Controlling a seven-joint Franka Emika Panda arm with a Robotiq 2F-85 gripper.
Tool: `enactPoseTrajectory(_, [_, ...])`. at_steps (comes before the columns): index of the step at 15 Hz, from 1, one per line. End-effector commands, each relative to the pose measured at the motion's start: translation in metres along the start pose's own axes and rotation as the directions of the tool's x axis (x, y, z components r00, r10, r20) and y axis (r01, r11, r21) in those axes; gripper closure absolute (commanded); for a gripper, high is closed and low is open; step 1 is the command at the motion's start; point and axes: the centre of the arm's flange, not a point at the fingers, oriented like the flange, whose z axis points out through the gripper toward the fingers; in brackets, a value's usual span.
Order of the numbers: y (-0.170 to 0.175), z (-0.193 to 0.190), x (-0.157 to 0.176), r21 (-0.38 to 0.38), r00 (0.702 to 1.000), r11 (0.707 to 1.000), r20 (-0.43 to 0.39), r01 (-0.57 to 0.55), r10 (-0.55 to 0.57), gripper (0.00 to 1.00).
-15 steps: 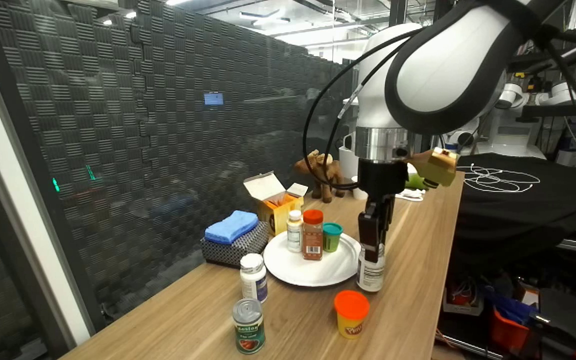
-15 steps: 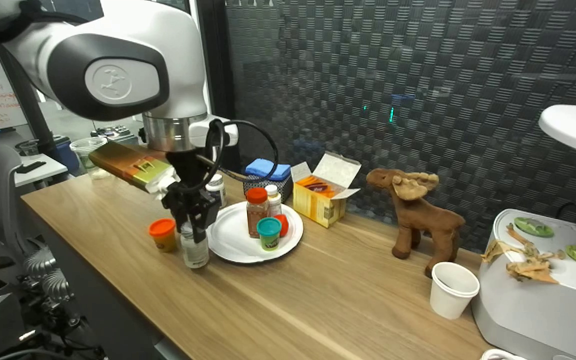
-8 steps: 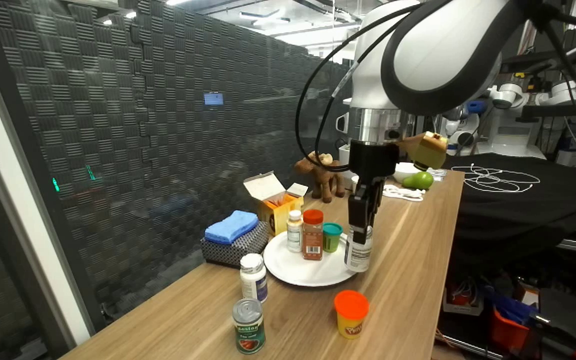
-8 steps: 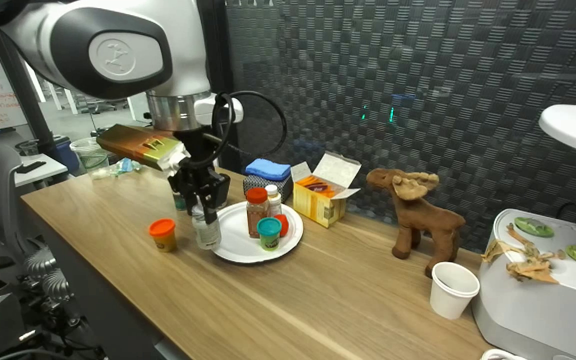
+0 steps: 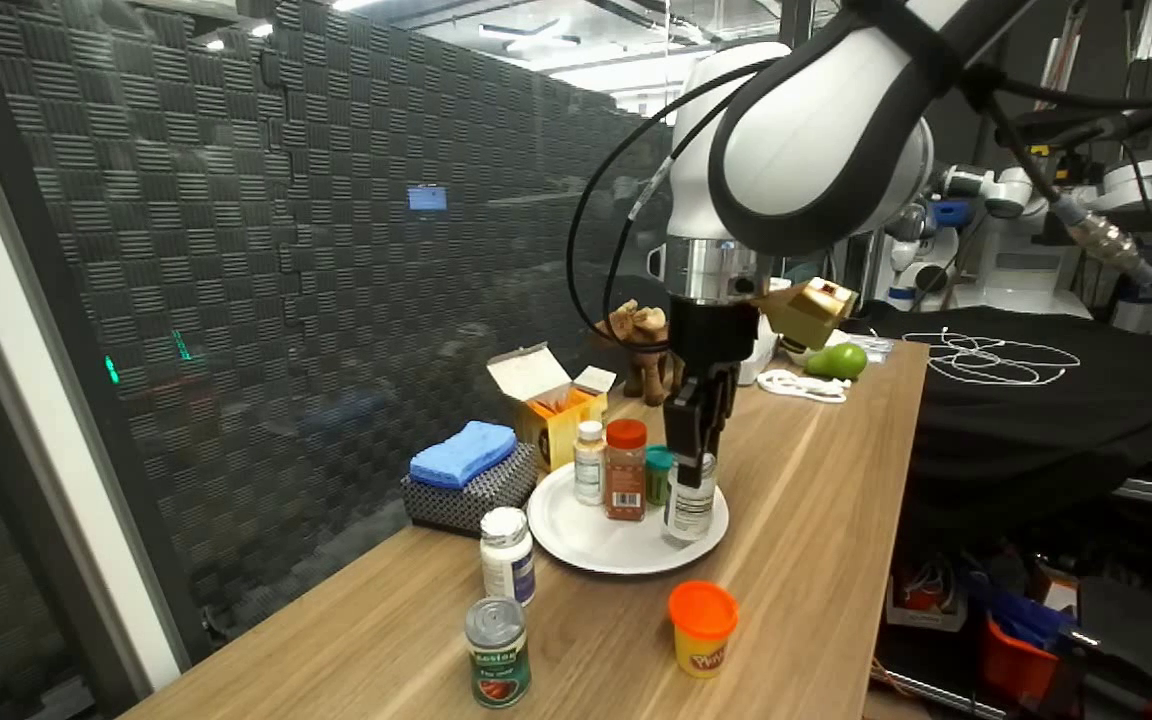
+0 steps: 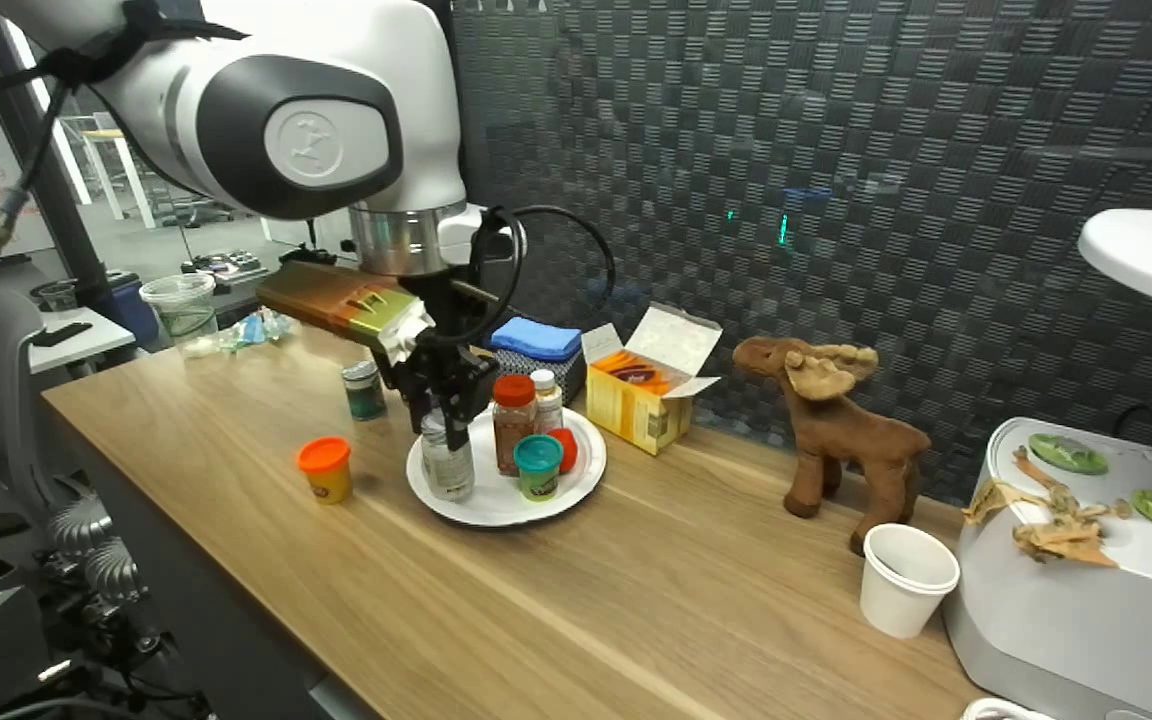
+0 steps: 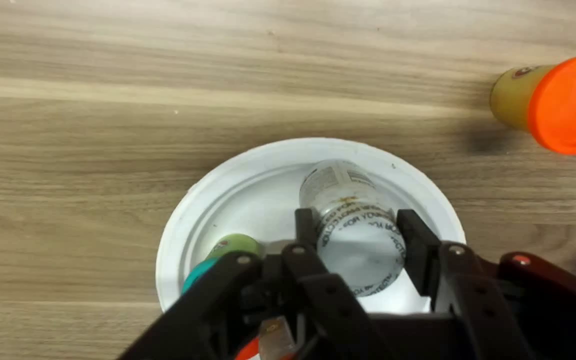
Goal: Pick up all the bottles and the orange ball from the table and put them in the plate
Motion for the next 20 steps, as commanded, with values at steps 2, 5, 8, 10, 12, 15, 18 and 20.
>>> enactPoseTrajectory(2, [0.019,-0.006,0.028,-0.018,0.999,1.0,-0.051,-0.011,0.01,0.8])
enactPoseTrajectory(5, [0.026,0.001,0.026,-0.021,1.0,1.0,-0.023,-0.006,0.005,0.8])
enactPoseTrajectory(8, [0.028,0.009,0.017,-0.012,1.0,1.0,0.005,0.005,-0.005,0.8])
enactPoseTrajectory(10, [0.029,0.013,0.014,-0.013,1.0,1.0,0.011,0.008,-0.008,0.8])
enactPoseTrajectory(12, [0.031,0.014,0.015,-0.02,1.0,1.0,0.004,0.006,-0.006,0.8])
enactPoseTrajectory(15, [0.03,0.011,0.014,-0.039,1.0,0.999,0.008,0.024,-0.024,0.3])
enactPoseTrajectory(18, [0.029,-0.008,0.009,-0.077,1.0,0.997,0.004,0.028,-0.027,0.16])
enactPoseTrajectory(20, [0.026,-0.026,0.004,-0.102,1.0,0.995,-0.017,0.004,-0.006,0.01])
